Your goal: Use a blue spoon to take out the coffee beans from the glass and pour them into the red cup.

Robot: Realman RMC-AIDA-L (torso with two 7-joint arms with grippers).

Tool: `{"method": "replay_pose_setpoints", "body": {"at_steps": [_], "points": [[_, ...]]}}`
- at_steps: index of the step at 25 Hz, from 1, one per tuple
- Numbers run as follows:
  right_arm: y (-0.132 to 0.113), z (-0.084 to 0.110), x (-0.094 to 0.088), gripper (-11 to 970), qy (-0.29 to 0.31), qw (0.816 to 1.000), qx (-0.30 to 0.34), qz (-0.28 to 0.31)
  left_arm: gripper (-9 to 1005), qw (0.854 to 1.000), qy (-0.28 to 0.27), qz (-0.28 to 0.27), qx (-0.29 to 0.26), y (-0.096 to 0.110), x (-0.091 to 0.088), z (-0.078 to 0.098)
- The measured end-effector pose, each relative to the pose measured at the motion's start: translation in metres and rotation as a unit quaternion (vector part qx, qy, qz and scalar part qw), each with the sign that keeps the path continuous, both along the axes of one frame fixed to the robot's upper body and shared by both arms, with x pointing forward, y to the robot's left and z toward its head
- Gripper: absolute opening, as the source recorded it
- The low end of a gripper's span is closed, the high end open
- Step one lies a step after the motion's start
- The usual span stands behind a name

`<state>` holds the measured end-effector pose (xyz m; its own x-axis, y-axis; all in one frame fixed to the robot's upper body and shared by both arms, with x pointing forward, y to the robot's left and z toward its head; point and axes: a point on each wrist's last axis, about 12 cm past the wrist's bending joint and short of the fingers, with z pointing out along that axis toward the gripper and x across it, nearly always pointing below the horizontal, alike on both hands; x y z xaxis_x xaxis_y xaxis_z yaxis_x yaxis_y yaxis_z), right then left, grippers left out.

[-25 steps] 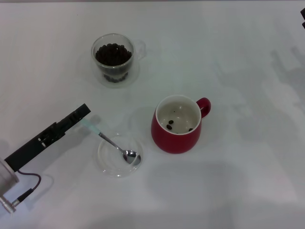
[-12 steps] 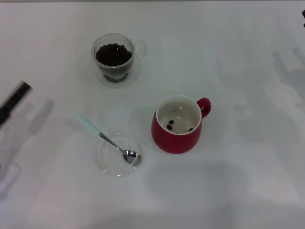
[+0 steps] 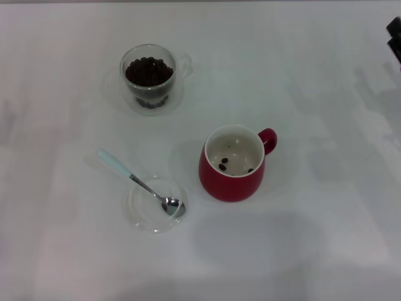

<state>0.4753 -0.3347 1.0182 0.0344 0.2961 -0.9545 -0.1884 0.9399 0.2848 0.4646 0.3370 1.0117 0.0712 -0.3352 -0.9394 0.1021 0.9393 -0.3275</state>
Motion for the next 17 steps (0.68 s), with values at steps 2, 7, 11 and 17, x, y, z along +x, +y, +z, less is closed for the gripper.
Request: {"method": "replay_pose_setpoints", "body": {"at_steps": [2,7,11,17], "points": [[0.0,-0.004,0.002,738,0.017,1.0,-0.005,-0.003,837,1.0,-0.004,0.02,-0.008,0.003,0.001,0.001],[0.001,-0.009,0.004,738,0.027,0.997,-0.073,-0.012,822,0.998,-0.009,0.066,0.022,0.012,0.007,0.003],[0.004,-0.008,0.008,743,0.024,0.993,-0.112,-0.02,816,0.989,-0.002,0.089,0.117,0.011,0.01,0.002],[0.001,-0.007,0.01,749,0.022,0.993,-0.114,-0.029,811,0.992,0.018,0.087,0.087,0.007,0.016,-0.002]]}}
